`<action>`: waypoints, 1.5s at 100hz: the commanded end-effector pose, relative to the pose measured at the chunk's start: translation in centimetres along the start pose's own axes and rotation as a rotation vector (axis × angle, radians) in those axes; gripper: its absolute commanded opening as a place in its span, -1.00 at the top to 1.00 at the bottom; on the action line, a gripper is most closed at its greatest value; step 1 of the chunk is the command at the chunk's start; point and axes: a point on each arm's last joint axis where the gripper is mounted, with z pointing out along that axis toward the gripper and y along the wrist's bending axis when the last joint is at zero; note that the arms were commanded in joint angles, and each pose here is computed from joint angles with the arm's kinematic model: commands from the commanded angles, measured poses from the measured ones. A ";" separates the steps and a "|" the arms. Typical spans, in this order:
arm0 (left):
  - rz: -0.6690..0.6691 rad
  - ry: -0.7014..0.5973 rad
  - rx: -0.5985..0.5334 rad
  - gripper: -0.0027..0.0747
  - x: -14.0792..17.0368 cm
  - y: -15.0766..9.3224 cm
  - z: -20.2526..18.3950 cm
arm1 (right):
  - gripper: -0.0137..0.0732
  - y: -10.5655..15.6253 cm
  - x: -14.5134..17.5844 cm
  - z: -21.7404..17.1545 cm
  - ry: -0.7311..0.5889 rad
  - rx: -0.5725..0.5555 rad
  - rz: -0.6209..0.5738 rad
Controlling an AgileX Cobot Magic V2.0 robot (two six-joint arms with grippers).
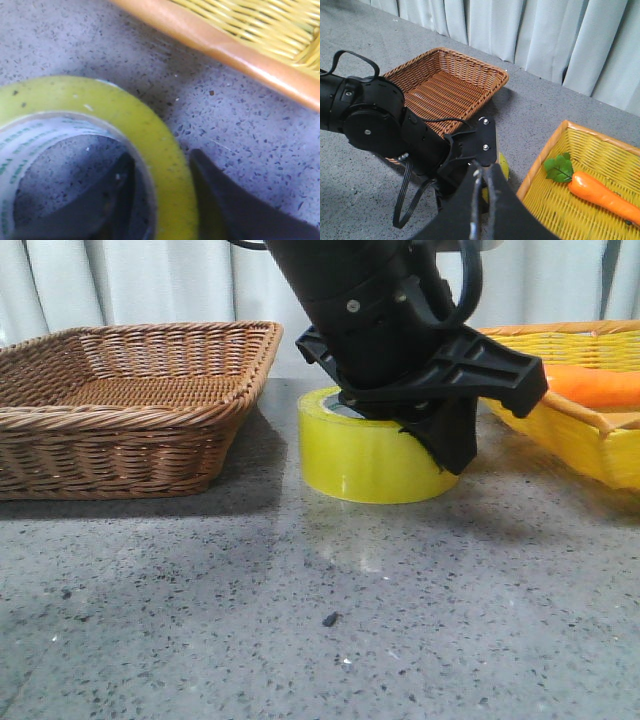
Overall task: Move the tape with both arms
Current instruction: 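Carry the tape roll with the left gripper into the brown basket and release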
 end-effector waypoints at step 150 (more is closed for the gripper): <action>-0.278 -0.079 -0.252 0.71 4.0 12.3 -12.3 | 0.85 -0.1 -1.1 -0.5 -0.086 0.017 -0.012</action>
